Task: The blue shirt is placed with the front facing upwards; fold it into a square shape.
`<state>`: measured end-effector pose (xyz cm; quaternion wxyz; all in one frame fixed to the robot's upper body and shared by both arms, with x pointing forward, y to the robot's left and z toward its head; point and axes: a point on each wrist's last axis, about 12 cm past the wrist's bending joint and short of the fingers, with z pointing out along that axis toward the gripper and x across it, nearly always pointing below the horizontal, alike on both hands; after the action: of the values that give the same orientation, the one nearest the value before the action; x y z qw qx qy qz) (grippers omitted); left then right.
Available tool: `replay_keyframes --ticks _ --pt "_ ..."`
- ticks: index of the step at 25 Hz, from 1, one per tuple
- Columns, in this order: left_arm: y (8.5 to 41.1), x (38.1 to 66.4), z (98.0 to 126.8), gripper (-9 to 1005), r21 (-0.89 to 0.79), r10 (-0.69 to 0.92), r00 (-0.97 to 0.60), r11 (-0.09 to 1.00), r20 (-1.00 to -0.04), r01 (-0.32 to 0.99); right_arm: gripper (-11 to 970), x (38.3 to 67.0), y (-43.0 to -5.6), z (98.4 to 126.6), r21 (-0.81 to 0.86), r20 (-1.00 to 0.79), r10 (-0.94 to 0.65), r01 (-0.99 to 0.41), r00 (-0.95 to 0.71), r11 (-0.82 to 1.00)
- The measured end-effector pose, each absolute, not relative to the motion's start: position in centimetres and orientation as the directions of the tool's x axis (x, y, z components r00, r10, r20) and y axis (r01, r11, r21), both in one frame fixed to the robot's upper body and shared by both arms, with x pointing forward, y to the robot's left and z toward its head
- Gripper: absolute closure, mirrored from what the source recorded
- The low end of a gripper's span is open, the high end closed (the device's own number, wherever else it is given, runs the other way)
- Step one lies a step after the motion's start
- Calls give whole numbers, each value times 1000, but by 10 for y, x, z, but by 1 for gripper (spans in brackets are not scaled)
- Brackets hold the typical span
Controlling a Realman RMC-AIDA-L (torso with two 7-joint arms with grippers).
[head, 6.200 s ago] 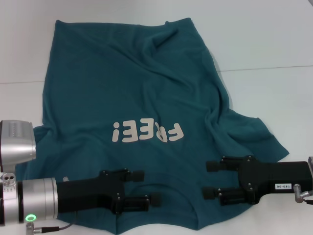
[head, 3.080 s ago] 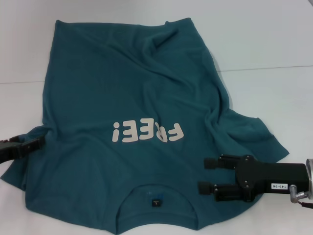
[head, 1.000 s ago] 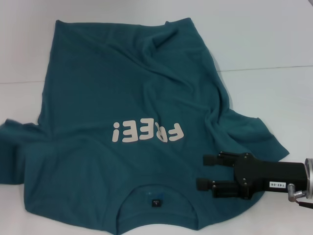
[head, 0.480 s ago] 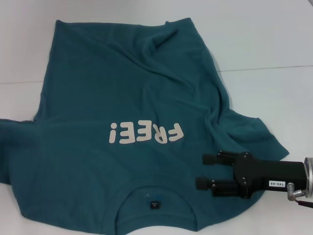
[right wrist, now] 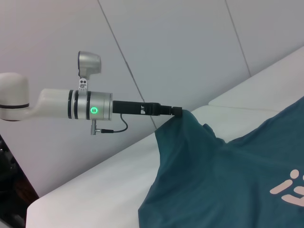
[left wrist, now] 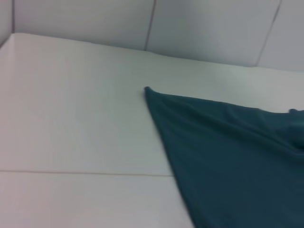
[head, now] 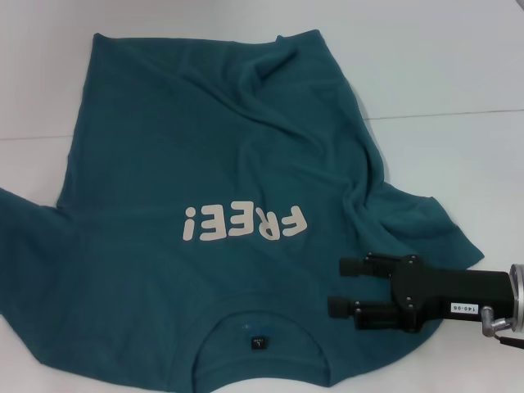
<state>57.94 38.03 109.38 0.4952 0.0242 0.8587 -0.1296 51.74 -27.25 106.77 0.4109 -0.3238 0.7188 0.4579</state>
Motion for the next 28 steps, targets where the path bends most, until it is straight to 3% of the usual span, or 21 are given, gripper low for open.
replay_keyframes --ticks 28 --pt "320 579 1098 991 -565 -332 -573 772 -750 292 74 514 -274 1065 395 -884 -95 -840 -457 372"
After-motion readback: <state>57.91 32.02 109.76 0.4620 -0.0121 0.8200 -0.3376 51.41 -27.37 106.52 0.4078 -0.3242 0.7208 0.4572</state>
